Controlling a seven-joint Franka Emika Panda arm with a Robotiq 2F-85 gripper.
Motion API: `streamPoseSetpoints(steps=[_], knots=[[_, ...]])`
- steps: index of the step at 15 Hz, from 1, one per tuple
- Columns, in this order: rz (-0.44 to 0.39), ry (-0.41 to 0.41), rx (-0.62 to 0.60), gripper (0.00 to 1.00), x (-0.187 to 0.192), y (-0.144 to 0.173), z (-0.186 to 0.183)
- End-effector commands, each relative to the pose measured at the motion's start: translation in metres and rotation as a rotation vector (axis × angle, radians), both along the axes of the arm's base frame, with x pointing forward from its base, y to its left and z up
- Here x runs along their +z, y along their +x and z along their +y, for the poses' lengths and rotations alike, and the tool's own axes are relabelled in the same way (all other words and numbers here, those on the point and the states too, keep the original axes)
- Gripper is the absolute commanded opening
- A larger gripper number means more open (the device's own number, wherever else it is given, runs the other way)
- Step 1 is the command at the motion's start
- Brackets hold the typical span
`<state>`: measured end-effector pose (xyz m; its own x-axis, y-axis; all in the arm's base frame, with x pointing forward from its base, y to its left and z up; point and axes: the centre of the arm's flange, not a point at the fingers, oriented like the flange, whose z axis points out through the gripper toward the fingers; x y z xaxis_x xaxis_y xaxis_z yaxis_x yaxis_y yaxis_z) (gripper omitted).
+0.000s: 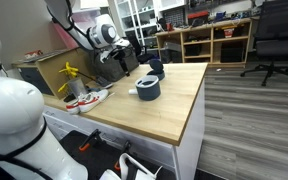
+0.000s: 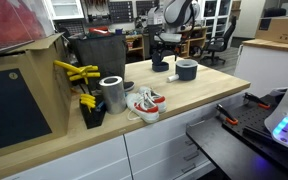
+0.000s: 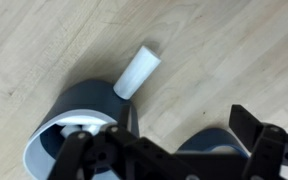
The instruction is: Put the two white objects in the white and grey container.
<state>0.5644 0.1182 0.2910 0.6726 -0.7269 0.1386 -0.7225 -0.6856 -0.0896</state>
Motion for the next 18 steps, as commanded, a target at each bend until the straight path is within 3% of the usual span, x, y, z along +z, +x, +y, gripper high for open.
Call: streamPoseSetpoints(steps=[1,18], knots=[[0.038,-0.003,-0.035,1.0,-0.035,0.01,-0.012],[0.072,-0.037,-0.056,1.0,-0.12,0.011,-0.008]])
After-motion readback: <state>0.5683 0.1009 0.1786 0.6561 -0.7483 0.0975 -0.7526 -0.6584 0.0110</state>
